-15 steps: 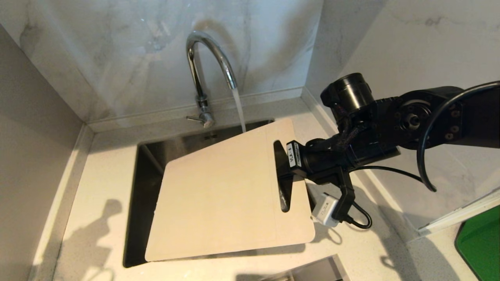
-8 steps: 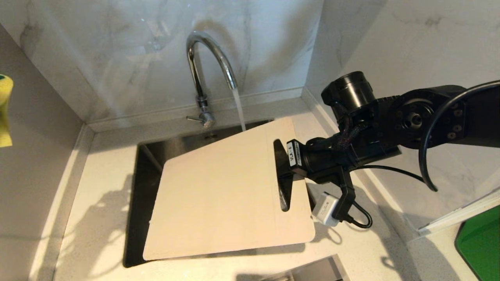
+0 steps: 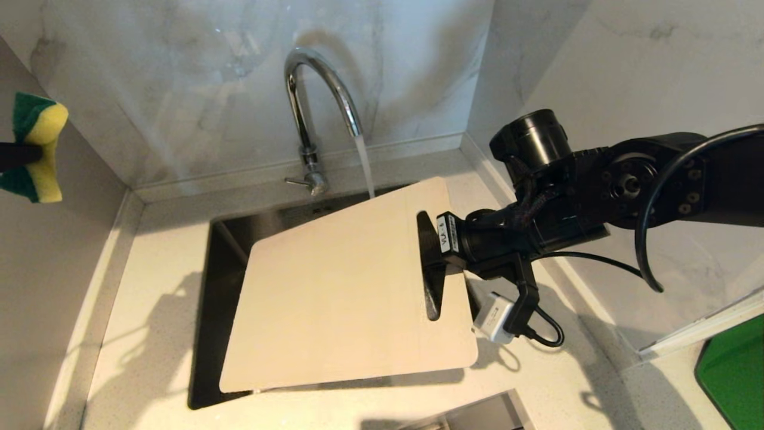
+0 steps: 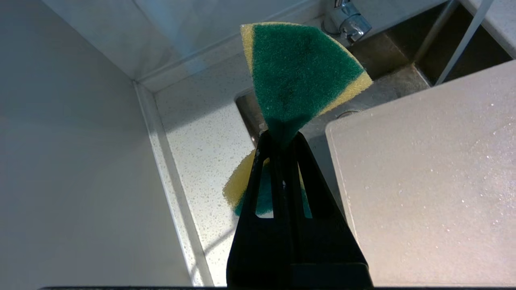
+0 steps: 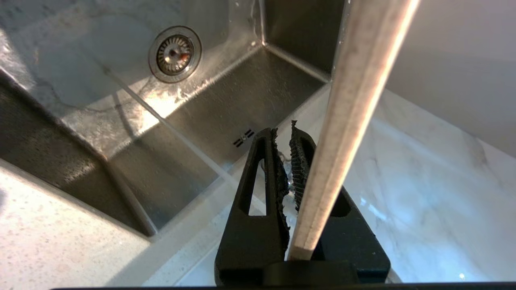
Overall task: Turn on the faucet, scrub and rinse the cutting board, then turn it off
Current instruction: Scrub the cutting board underwater
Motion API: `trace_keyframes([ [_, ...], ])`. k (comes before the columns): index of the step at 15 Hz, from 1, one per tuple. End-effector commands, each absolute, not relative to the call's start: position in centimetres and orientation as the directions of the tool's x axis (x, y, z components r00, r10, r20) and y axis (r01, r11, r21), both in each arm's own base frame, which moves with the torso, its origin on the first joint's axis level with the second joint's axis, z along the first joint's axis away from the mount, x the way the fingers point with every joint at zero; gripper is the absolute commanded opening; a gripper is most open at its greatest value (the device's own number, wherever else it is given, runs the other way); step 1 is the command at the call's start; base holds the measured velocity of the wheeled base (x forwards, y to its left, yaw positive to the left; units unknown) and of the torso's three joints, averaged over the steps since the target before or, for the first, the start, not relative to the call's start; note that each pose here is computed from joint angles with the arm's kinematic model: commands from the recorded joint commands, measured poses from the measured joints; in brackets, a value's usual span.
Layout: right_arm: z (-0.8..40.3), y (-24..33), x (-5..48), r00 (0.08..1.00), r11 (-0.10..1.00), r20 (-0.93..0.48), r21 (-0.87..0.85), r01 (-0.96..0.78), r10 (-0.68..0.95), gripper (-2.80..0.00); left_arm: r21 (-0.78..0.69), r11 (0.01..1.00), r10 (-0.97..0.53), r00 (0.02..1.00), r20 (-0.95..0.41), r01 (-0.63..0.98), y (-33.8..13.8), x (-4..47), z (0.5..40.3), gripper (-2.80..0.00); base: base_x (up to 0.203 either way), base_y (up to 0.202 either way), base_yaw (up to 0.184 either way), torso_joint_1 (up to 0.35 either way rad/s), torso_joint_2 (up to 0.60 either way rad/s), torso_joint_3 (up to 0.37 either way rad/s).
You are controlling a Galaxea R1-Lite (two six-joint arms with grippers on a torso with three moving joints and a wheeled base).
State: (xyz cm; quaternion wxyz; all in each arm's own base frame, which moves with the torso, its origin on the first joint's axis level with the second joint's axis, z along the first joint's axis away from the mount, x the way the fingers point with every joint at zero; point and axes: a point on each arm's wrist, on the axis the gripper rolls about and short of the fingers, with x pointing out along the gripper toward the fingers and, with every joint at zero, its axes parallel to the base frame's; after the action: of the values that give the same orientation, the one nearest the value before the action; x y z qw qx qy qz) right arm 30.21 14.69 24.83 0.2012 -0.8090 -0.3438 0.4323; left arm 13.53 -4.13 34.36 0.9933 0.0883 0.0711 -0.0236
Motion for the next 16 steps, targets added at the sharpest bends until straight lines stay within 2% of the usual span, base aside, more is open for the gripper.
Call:
trace_keyframes([
  [1, 24.6, 14.8, 30.4, 0.383, -0.683, -0.565, -0.617, 0.391, 0.730, -2.80, 0.175, 0.984, -0.016, 0.988, -0.152, 0.043, -4.0, 13.8, 34.3, -2.80, 0.000, 0.000, 0.000, 0.000, 0.00, 0.000],
  [5, 24.5, 14.8, 30.3, 0.382, -0.684, -0.567, -0.617, 0.389, 0.730, -2.80, 0.171, 0.983, 0.104, 0.978, -0.180, -0.073, -1.9, 16.0, 34.2, -2.80, 0.000, 0.000, 0.000, 0.000, 0.00, 0.000],
  [10, 24.4, 14.8, 30.4, 0.381, -0.684, -0.568, -0.617, 0.388, 0.729, -2.80, 0.171, 0.982, 0.119, 0.966, -0.229, -0.080, -1.2, 19.4, 33.9, -2.80, 0.000, 0.000, 0.000, 0.000, 0.00, 0.000],
  [16, 24.0, 14.8, 30.4, 0.374, -0.687, -0.577, -0.618, 0.381, 0.726, -2.80, 0.179, 0.981, 0.134, 0.931, -0.339, -0.076, -1.3, 25.2, 31.6, -2.80, 0.000, 0.000, 0.000, 0.000, 0.00, 0.000],
])
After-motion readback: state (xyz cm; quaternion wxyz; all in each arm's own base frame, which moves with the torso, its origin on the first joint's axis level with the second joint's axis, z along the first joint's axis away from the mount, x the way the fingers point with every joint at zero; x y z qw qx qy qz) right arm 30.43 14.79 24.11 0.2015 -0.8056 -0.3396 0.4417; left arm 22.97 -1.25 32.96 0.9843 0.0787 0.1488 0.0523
